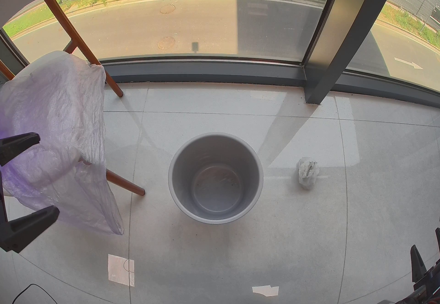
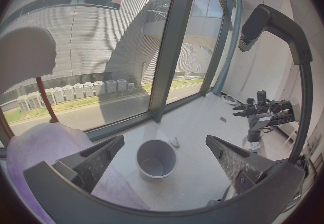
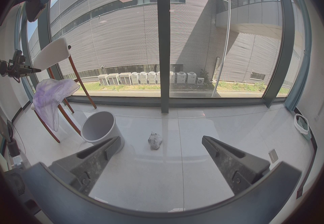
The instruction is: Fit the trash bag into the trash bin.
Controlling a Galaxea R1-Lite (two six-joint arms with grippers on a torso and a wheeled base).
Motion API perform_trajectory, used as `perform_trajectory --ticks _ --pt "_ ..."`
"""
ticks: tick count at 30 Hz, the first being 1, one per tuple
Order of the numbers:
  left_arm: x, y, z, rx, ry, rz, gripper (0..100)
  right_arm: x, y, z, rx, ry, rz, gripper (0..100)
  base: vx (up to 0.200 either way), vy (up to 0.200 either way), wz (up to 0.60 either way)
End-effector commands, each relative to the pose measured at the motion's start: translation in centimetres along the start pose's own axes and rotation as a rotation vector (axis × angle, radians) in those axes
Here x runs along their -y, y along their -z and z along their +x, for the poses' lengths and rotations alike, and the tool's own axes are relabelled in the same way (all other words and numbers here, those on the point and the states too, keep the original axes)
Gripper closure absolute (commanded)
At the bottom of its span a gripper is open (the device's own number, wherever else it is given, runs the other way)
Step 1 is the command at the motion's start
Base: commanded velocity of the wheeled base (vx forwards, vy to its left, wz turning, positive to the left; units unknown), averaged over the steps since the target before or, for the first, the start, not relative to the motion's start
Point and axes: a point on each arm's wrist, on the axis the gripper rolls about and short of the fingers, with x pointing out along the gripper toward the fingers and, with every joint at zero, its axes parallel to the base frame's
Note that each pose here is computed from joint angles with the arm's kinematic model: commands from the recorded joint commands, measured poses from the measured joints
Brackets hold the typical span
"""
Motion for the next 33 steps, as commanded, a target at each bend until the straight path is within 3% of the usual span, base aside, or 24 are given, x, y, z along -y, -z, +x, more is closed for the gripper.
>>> perform_trajectory --ticks 1,4,9,16,19,23,26,29,33 --pt "-1.0 -0.2 3.3 -0.005 0.239 -0.066 0 0.0 0.4 0.0 0.002 0.000 0.002 0 0.000 0.000 0.00" --pt "-0.8 -0.5 4.1 -0.003 0.287 -0.077 0 0.0 0.4 0.0 0.002 0.000 0.002 0 0.000 0.000 0.00" --pt "-2.2 1.0 7.2 -0.108 0.209 -0.107 0 0.0 0.4 0.0 0.002 0.000 0.002 0 0.000 0.000 0.00" --pt "-3.7 1.9 11.7 -0.125 0.091 -0.007 0 0.0 0.4 0.0 0.002 0.000 0.002 0 0.000 0.000 0.00" --pt "-1.8 1.4 15.0 -0.111 0.090 -0.013 0 0.0 0.4 0.0 0.002 0.000 0.002 0 0.000 0.000 0.00" --pt "1.1 -0.6 17.5 -0.156 -0.101 -0.065 0 0.0 0.4 0.0 0.002 0.000 0.002 0 0.000 0.000 0.00" --pt "2.7 -1.8 18.2 -0.319 -0.276 -0.016 0 0.0 0.4 0.0 0.002 0.000 0.005 0 0.000 0.000 0.00" --pt "2.8 -2.2 17.7 -0.453 -0.351 0.030 0 0.0 0.4 0.0 0.002 0.000 0.005 0 0.000 0.000 0.00" --pt "2.4 -2.5 17.5 -0.508 -0.440 0.070 0 0.0 0.4 0.0 0.002 0.000 0.004 0 0.000 0.000 0.00"
